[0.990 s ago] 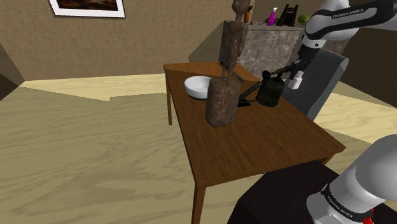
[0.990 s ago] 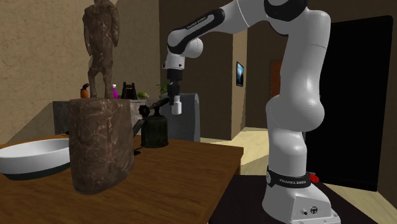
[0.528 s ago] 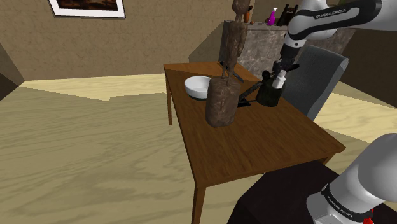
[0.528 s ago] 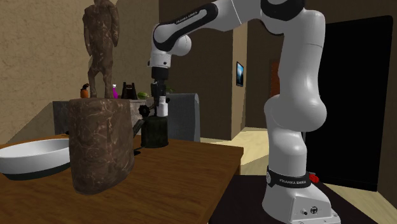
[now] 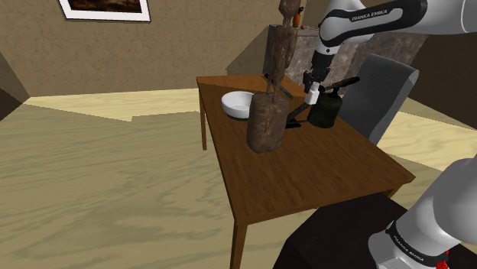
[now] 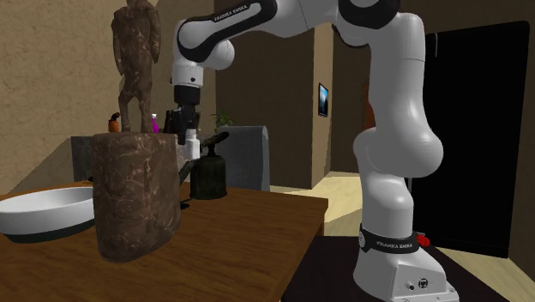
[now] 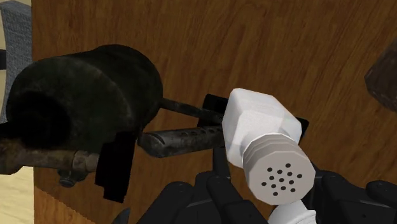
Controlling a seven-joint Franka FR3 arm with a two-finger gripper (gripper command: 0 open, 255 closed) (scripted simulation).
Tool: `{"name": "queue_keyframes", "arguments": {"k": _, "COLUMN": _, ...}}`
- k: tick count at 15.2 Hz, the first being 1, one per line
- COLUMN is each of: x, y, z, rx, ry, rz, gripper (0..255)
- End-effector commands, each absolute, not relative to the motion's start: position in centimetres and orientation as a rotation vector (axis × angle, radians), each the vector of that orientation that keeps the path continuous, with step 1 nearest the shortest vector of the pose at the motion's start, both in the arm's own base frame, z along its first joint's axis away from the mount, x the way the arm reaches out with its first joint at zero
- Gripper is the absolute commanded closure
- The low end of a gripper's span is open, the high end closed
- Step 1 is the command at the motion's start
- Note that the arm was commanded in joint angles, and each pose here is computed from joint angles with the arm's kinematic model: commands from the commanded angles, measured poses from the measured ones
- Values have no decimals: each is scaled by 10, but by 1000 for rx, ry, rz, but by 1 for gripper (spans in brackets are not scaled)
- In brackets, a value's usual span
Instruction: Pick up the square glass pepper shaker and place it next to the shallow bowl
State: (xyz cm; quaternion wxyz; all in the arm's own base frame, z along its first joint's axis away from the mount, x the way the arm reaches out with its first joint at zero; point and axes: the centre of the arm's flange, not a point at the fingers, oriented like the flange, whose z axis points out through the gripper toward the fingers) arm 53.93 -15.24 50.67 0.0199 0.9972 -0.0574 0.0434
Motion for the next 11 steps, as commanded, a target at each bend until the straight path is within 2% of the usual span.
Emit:
{"name": "queue_keyframes", "arguments": {"k": 1, "x": 557, "y": -128, "z": 507, "rx": 3094, "ry": -180, "rz": 135, "gripper": 255}}
{"name": "queue_keyframes", "arguments": {"k": 11, "x": 640, "y": -26, "z": 508, "rx": 3094, "ry": -180, "rz": 135, "gripper": 255}}
